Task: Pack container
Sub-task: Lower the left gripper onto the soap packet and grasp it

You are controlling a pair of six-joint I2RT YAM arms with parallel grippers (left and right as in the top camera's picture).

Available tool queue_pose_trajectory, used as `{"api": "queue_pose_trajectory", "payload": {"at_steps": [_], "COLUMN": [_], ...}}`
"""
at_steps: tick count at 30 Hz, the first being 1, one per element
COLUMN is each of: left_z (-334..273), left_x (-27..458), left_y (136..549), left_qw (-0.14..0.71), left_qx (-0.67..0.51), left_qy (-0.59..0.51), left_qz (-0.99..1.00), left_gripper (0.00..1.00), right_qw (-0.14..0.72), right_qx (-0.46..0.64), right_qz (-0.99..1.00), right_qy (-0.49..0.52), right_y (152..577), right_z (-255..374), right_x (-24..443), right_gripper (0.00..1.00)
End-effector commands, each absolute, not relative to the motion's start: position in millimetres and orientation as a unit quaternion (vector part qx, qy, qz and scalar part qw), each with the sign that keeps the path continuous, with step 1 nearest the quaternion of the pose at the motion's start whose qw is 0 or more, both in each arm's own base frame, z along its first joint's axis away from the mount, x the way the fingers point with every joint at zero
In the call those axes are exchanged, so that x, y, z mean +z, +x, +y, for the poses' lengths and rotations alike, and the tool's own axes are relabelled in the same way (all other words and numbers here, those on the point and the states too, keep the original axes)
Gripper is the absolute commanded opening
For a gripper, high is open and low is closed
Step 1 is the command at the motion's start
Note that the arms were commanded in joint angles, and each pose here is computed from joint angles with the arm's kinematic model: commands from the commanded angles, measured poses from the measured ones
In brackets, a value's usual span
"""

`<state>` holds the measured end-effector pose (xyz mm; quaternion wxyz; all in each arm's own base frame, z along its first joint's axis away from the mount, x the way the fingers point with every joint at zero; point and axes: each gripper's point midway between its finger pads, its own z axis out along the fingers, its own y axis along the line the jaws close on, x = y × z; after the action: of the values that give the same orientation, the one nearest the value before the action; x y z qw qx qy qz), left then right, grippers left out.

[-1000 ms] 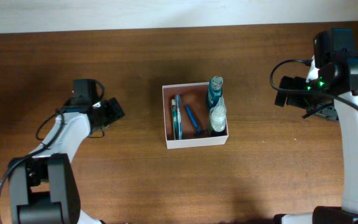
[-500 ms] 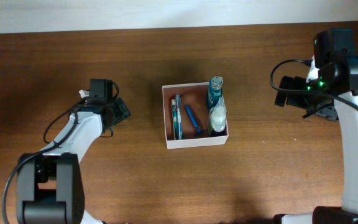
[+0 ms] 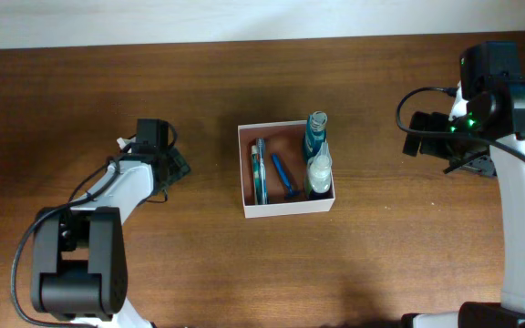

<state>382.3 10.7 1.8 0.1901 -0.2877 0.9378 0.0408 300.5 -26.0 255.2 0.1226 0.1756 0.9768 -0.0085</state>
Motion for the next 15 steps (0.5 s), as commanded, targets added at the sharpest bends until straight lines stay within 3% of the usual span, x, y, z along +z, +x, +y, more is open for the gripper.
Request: {"api": "queue_pose_trajectory", "payload": {"at_steps": [1, 8, 9, 15], "left_z": [23, 41, 43, 43], "left_x": [-10, -12, -13, -12], "left_y": [373, 356, 354, 357], "left_qw": [0.171, 0.143, 0.141, 0.142], "left_qx": [0.054, 0.085, 0.089, 0.092], "left_qy": [-0.304, -0.318, -0.319, -0.287], "left_qz": [0.936, 0.933, 0.933, 0.943], "left_gripper": [0.98, 0.89, 0.84, 0.84], "right_qw": [0.138, 0.138, 0.138, 0.138], "right_qx": [-0.013, -0.013, -0.013, -0.013], "right_qz": [0.974, 0.974, 0.974, 0.974], "right_qy": [0.181, 0.181, 0.181, 0.181], "right_y": [299, 299, 299, 299], "right_z": [-30, -30, -30, -30], "right_x": [264, 264, 264, 264], "right_gripper": [0.98, 0.98, 0.98, 0.98]}}
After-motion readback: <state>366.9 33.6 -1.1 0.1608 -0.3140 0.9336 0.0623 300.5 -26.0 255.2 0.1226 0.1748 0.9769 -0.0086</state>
